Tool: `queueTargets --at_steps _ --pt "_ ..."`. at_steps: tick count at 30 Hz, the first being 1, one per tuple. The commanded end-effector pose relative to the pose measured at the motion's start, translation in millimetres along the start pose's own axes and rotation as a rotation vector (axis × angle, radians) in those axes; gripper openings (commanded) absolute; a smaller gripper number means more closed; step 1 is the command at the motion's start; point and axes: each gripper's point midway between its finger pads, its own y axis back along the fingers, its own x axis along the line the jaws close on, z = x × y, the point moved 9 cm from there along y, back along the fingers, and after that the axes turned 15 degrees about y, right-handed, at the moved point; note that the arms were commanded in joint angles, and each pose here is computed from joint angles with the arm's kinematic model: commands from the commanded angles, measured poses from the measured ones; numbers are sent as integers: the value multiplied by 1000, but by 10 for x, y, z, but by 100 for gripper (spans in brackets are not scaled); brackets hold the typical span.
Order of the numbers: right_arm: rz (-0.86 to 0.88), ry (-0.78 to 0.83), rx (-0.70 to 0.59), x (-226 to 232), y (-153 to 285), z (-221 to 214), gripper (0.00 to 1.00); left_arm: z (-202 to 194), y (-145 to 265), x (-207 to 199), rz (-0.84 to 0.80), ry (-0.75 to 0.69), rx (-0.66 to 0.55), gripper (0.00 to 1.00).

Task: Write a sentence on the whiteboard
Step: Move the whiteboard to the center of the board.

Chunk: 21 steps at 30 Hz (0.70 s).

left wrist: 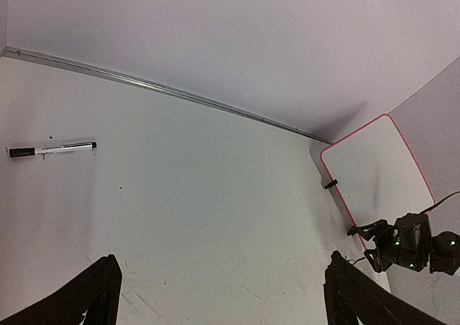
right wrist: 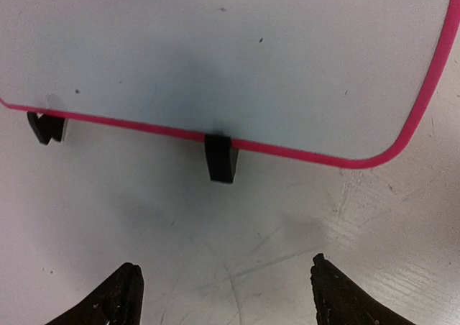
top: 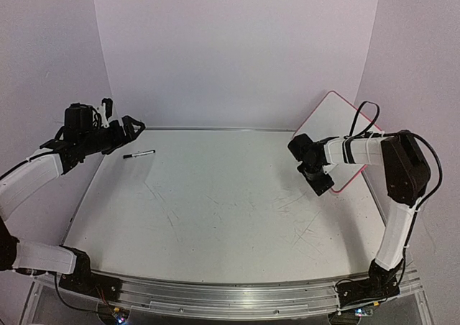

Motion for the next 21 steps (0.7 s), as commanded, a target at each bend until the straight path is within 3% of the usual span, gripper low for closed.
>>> queueTargets --at_steps 1,10,21 --pt "-118 -26 -98 -43 -149 183 81 -16 83 -33 -21 -46 -10 99" --pt "-189 -39 -118 -5 -455 255 78 -43 37 -95 -28 -70 1 99" --pt "-200 -39 -119 131 -629 225 67 -63 -24 -132 -29 -79 13 99"
